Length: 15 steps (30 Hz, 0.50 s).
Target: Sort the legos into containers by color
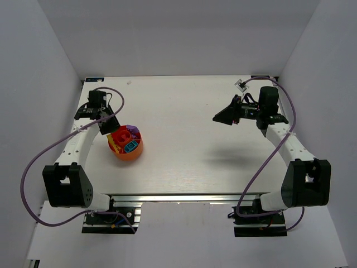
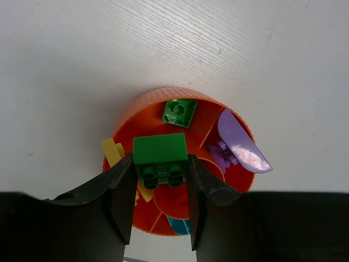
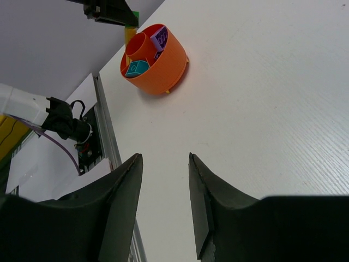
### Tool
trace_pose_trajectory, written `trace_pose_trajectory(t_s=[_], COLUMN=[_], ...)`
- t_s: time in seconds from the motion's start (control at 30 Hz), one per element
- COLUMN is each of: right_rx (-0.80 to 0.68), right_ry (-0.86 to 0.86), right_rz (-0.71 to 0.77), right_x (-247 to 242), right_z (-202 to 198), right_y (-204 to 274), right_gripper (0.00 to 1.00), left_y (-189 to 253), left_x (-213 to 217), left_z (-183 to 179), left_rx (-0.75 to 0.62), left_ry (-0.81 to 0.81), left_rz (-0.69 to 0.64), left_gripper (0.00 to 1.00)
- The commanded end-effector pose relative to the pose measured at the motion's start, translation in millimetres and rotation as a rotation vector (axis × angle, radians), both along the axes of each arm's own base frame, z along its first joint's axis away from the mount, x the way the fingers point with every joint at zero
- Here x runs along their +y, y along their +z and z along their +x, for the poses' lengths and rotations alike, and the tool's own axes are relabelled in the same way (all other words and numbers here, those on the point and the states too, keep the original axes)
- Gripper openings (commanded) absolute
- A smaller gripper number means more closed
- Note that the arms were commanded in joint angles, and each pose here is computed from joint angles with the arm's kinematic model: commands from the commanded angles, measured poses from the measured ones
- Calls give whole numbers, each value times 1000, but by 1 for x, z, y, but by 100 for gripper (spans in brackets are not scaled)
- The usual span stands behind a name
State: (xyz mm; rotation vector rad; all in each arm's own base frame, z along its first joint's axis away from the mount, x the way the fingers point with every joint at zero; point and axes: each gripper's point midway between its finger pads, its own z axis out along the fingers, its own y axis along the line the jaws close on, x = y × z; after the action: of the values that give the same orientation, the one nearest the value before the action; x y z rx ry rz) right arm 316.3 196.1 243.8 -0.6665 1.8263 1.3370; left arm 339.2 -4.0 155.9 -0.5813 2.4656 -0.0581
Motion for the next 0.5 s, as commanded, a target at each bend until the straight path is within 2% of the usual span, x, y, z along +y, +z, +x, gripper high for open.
trace_pose_trajectory(t_s=[0.0,0.37,0.47], right_rx=[-63,-60,-56], right_ry=[26,22,23], right_rz=[29,36,37], right_x=[-1,-3,-2], right_z=[-6,-5,-5], right_y=[15,13,12], right_gripper=[45,46,46], left_y=[-9,-17,-17], left_x=[1,-3,-2], left_z=[-1,9,7], left_rx=[17,26,26], left_ry=[11,-10,-9], left_rz=[-3,-18,-16], left_gripper=[0,0,6])
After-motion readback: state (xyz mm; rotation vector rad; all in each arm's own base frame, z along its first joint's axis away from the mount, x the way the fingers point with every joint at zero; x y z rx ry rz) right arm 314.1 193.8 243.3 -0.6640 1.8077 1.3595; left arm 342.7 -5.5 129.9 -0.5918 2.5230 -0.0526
